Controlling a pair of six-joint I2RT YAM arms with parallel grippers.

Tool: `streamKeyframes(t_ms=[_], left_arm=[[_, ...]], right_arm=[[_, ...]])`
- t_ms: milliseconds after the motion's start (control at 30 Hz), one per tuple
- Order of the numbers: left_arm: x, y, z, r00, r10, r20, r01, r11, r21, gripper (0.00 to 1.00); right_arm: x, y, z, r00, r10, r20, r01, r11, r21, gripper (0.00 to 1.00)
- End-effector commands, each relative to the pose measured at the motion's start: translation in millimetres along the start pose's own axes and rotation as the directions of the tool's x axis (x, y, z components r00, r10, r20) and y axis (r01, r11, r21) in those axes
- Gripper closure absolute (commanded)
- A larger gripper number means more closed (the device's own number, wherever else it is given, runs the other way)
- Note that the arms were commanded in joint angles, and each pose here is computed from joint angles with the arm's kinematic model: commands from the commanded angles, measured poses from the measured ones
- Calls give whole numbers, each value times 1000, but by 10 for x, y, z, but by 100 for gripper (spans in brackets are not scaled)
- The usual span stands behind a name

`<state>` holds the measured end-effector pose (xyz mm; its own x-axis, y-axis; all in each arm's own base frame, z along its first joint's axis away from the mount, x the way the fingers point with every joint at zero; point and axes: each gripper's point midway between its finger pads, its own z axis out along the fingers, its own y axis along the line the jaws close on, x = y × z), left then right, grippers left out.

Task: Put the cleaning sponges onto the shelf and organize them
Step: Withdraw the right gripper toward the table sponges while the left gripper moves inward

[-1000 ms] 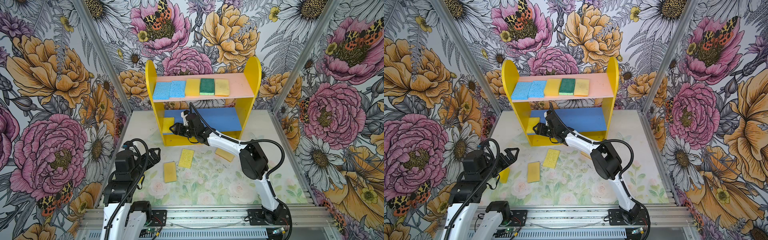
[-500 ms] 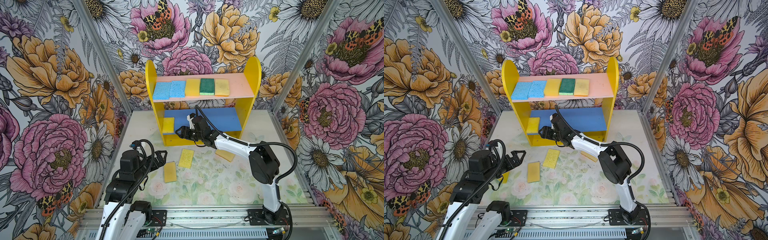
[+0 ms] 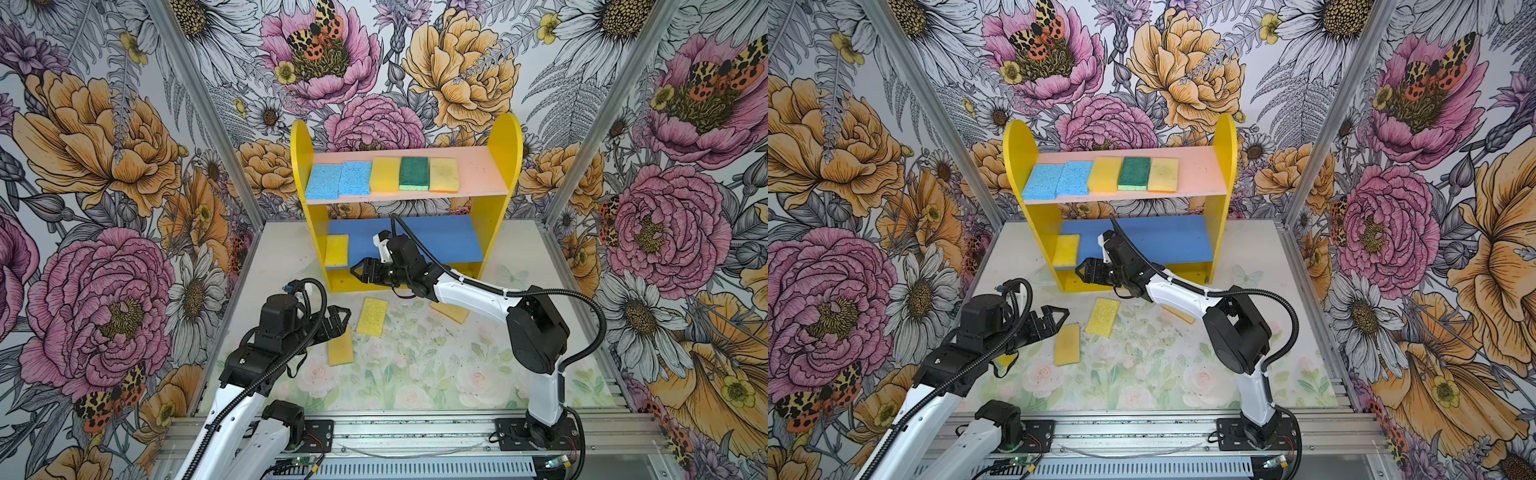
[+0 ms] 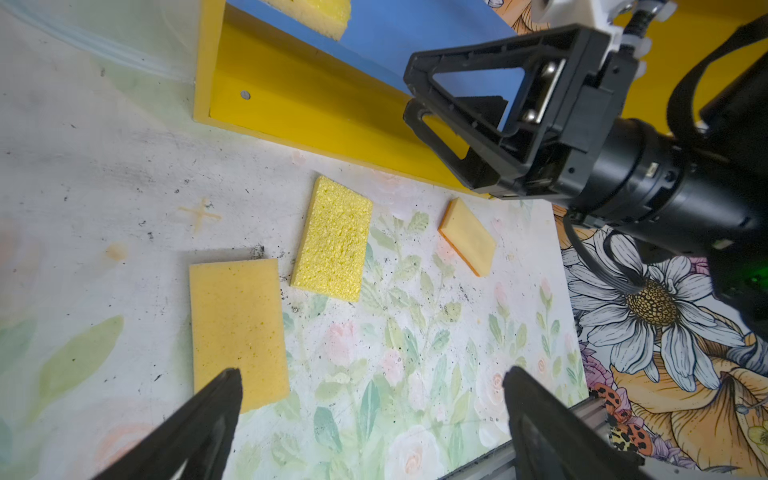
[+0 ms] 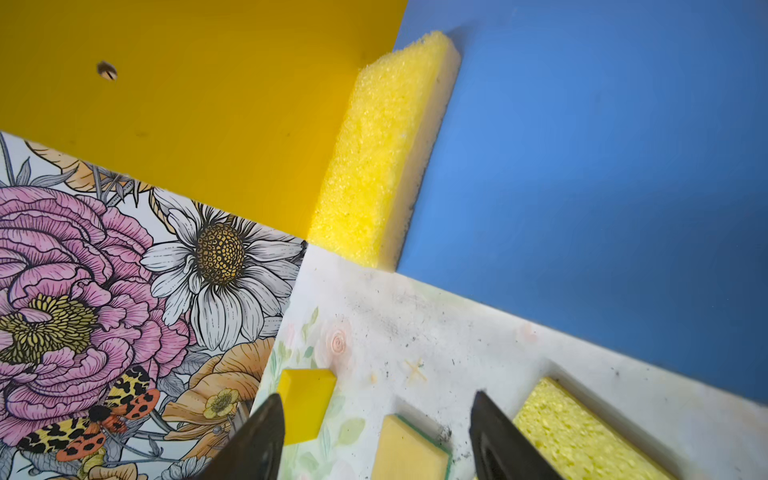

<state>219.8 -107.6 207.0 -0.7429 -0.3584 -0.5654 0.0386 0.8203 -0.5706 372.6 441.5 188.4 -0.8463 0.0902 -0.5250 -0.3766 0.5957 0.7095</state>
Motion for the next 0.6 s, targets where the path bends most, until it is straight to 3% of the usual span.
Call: streamKeyframes(t_ms=[0, 567], left_arm=[[15, 8, 27, 1000, 20, 2, -20, 1000, -7, 1], [75, -114, 13, 998, 59, -16, -58, 997, 42, 1]], right_arm=[[6, 225, -196, 998, -55, 20, 56, 996, -73, 28], [1015, -50, -396, 992, -42, -116, 33, 996, -80, 24]])
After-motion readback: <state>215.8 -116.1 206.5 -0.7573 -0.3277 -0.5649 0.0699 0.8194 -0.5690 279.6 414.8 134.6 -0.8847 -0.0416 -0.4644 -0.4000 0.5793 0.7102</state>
